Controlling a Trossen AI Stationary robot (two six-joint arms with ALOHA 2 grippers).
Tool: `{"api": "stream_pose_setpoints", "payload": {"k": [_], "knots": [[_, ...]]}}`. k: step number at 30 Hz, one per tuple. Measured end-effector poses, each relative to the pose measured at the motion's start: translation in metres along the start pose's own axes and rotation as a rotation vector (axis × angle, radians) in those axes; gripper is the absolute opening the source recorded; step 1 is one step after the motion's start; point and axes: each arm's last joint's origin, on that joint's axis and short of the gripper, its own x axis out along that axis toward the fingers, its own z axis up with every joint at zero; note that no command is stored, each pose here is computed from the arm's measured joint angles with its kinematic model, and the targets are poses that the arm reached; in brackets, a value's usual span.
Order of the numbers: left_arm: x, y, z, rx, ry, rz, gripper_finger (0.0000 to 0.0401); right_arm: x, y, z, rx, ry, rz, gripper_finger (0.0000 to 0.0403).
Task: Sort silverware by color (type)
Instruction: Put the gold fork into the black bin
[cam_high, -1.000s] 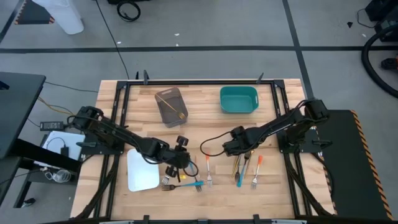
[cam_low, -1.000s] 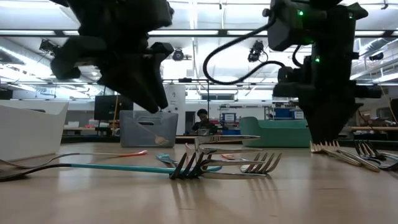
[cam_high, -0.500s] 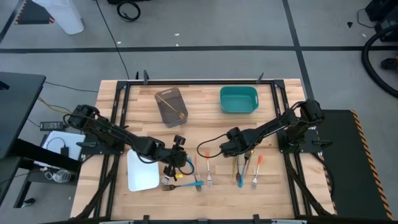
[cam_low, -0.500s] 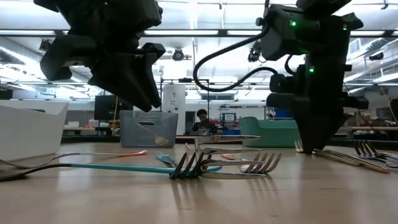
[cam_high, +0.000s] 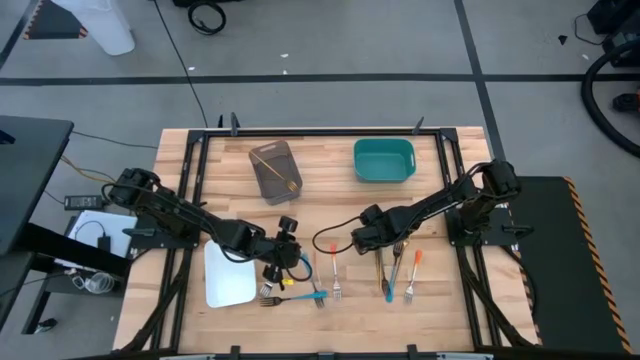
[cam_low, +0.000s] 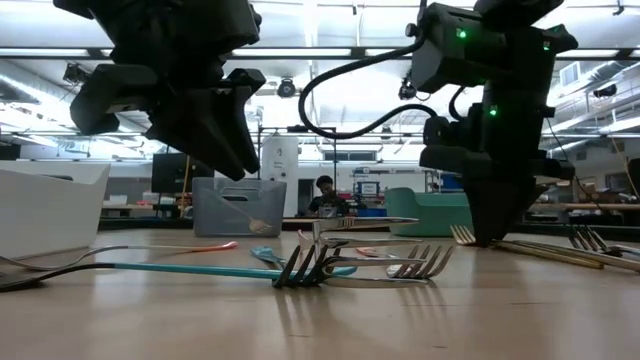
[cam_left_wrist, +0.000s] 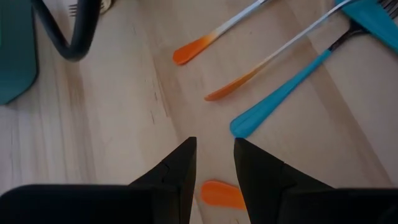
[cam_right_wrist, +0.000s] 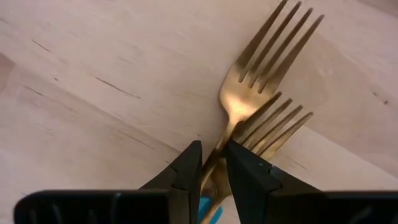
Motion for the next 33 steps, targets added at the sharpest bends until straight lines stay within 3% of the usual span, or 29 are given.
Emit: {"api": "stream_pose_setpoints", "payload": {"k": [12, 24, 33], "knots": [[0.0, -0.001, -0.003, 0.011, 0.027, -0.005, 0.0116, 0.002, 0.0, 0.002, -0.041, -0.017, -0.009, 0.0017], [-0.018, 0.007, -0.002, -0.006, 0.016, -0.001, 0.0116, -0.006, 0.003, 0.006, -0.062, -0.036, 0.029, 0.0016], [-0.027, 0.01, 0.001, -0.009, -0.029, -0.034, 0.0116, -0.025, 0.022, 0.018, -0.214, -0.086, 0.129, 0.0016]]}}
